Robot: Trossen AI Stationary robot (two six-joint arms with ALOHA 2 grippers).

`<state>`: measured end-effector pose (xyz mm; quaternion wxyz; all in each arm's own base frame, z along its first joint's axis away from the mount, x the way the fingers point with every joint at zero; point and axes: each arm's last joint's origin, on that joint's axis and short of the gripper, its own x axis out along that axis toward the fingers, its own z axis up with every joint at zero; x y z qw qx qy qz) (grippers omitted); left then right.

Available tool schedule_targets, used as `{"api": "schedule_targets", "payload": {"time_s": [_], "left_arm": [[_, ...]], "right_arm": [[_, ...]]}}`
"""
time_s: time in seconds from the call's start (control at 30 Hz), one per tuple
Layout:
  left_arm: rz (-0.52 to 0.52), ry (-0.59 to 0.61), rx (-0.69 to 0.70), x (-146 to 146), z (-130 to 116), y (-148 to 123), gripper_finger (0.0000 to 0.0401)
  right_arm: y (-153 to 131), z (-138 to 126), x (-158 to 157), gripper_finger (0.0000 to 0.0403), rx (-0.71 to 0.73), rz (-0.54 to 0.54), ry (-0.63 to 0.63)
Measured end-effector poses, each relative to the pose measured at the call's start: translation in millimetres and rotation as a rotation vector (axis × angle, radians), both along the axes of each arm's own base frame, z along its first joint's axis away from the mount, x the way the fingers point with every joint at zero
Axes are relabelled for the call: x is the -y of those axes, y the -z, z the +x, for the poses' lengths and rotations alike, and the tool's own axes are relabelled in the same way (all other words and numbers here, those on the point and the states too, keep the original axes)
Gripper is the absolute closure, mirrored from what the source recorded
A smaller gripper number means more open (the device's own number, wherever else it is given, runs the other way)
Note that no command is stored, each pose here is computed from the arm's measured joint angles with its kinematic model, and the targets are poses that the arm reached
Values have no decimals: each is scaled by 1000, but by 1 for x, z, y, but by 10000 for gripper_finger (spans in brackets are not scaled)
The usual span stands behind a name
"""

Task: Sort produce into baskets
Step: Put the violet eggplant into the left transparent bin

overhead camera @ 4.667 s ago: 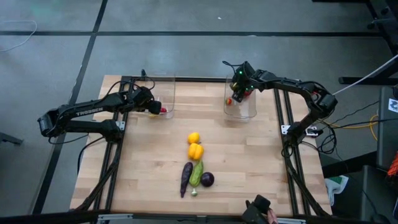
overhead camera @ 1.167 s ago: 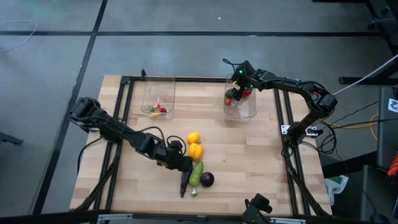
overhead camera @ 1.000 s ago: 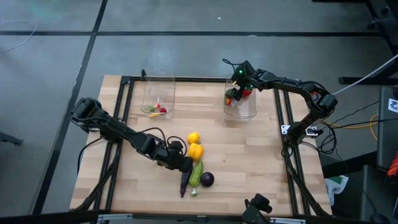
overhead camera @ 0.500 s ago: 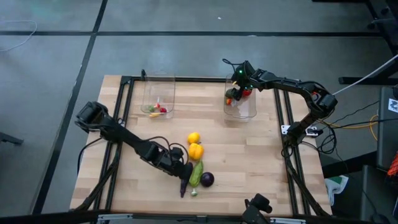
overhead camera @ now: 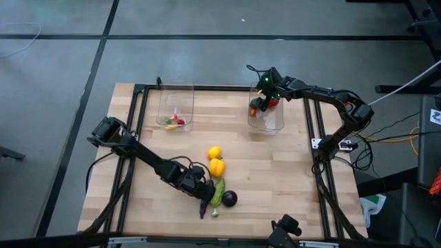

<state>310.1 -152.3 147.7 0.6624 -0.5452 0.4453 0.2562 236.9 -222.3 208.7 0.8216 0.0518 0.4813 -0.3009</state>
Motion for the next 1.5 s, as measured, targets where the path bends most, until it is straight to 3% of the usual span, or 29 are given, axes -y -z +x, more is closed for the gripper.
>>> {"api": "schedule_targets", "payload": {"time_s": [0.63,1.03,1.5], "left_arm": [[-4,-17,-1,-1,4,7,81],[11,-101,16,-6,6,7,84],[12,-111,18,-10,8,6,191]], "right_arm": [[0,0,0,77,0,0,0],[0,0,0,77,0,0,0],[0,0,0,77,0,0,0]]}}
